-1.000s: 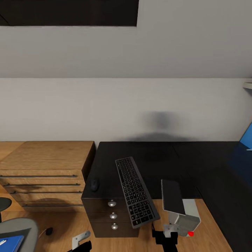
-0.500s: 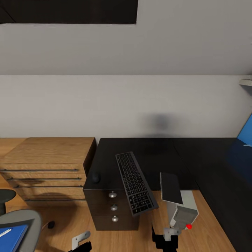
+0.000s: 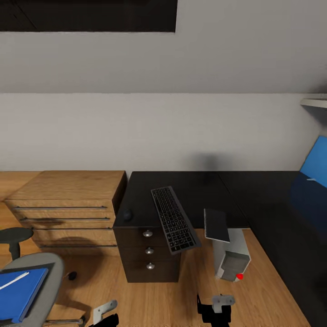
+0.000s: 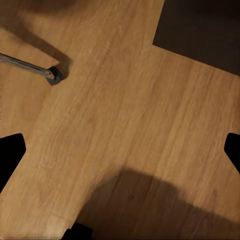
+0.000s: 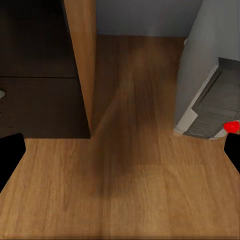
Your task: In the bedroom, organize the workspace by keeping the computer under the desk, ensuring the monitor is on the desk, placing the keyboard on the desk next to the monitor, placing the mouse on the desk next to the keyboard, moving the folder from the swivel chair onto the desk next to the mouse, stacking the notebook on top of the folder with the pen on top of the notebook, and positioning the swivel chair next to the desk.
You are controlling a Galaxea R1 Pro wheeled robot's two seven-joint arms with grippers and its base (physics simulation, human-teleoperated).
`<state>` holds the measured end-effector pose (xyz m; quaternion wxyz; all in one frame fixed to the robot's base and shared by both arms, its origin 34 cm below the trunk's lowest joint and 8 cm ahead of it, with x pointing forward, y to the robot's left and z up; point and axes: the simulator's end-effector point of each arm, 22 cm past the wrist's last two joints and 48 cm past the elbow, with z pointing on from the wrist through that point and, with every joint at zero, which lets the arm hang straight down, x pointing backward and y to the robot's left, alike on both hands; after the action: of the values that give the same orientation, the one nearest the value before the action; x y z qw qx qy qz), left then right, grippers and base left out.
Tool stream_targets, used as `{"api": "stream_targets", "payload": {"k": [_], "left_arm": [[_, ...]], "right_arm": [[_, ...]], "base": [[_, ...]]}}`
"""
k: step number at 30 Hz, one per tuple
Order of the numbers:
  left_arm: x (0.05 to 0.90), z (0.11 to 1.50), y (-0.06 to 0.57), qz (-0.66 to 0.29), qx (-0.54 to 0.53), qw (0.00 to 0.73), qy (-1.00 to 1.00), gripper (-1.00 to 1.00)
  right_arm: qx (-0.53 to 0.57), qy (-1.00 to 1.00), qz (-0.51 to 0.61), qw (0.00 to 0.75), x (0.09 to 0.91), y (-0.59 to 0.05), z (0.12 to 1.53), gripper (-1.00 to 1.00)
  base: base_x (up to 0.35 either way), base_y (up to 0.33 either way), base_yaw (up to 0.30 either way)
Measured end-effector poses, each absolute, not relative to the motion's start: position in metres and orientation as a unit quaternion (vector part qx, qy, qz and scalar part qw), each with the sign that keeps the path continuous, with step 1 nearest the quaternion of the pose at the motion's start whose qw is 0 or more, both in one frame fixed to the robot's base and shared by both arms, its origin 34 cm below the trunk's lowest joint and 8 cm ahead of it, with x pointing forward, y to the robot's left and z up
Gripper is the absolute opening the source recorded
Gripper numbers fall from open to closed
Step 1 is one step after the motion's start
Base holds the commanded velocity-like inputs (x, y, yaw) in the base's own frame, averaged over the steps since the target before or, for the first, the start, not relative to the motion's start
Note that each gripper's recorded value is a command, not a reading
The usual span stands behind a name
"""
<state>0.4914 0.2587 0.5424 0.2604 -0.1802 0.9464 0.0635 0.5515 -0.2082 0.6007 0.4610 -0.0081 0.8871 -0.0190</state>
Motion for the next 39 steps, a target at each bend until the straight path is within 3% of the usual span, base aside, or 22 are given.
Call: {"api": "stream_targets", "payload": {"k": [21,39], "left_arm": [[0.491,0.517,0.260,0.066,-0.180,0.259,0.947,1.00],[0.492,0.518,0.251,0.061,-0.179,0.263,0.946,1.00]], "right_arm": [[-0.010,0.889,-0.024,0.458,0.549,-0.214,0.573,1.00],[-0.015,0.918,-0.034,0.394,0.485,-0.226,0.536,1.00]], "base": [[-0.005,0.000,0.000],[0.000,0.000,0.000]]}}
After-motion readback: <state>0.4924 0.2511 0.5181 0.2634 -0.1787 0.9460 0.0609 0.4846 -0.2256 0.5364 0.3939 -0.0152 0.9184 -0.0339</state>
